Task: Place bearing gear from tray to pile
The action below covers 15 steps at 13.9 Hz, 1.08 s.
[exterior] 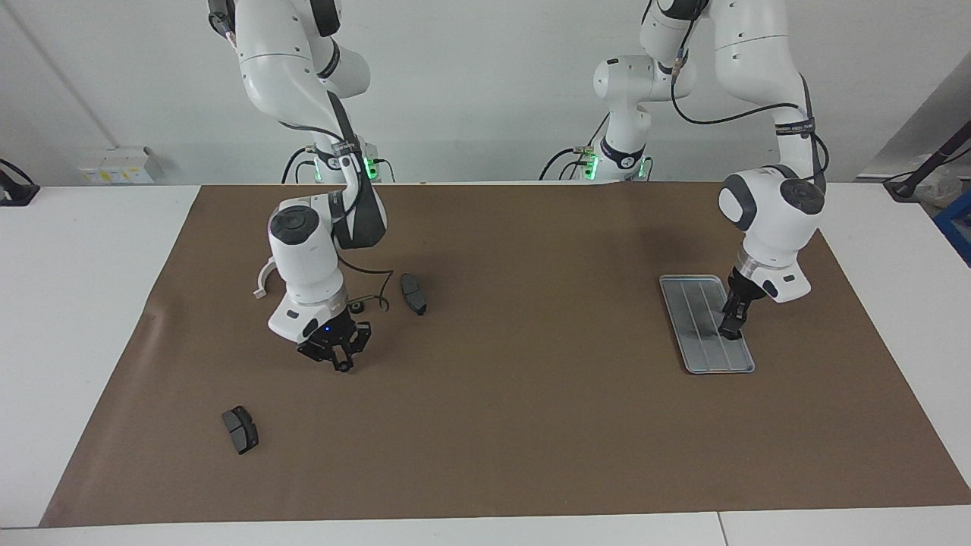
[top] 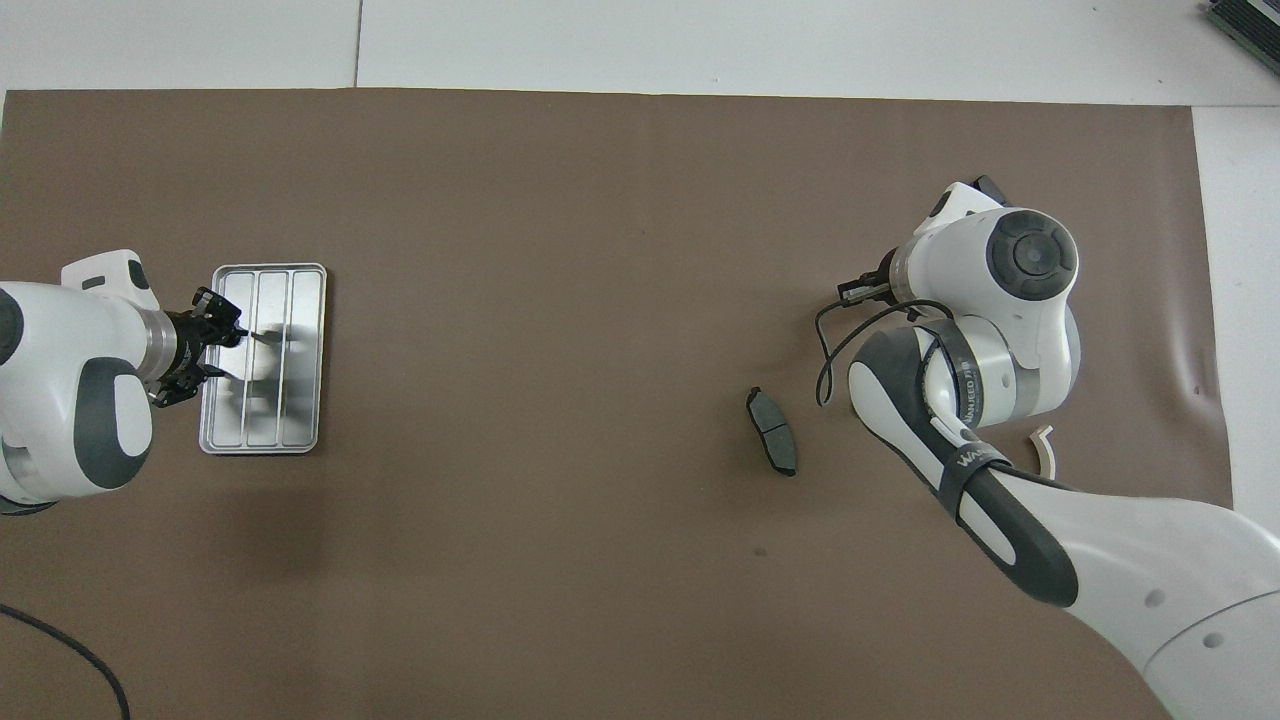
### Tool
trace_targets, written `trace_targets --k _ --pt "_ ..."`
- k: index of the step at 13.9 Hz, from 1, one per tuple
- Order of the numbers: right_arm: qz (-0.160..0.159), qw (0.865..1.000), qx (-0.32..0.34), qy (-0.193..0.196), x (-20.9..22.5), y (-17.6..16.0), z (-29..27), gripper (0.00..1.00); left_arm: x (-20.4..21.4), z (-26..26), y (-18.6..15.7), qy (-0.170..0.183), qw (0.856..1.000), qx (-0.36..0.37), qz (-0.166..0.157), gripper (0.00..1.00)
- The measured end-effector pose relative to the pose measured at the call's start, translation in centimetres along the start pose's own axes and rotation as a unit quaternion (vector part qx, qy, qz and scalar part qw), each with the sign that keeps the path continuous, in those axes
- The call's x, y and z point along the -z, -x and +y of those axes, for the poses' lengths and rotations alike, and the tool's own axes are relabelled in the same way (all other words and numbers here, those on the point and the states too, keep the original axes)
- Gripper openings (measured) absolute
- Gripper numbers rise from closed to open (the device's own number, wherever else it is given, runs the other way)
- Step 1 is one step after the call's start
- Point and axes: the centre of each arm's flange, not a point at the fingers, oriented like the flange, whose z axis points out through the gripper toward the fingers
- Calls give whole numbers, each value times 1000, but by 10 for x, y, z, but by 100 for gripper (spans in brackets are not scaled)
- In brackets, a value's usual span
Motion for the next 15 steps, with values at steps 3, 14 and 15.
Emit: trace_targets --k 3,14,15 --pt "-2 1000 3 -5 -7 -4 -7 26 -3 2 -1 14 1000 17 11 58" --pt "42 992 -116 1 93 -15 21 100 -9 5 -2 27 999 30 21 52" --pt "39 991 -124 2 112 -12 28 100 -9 6 -2 28 999 30 22 51"
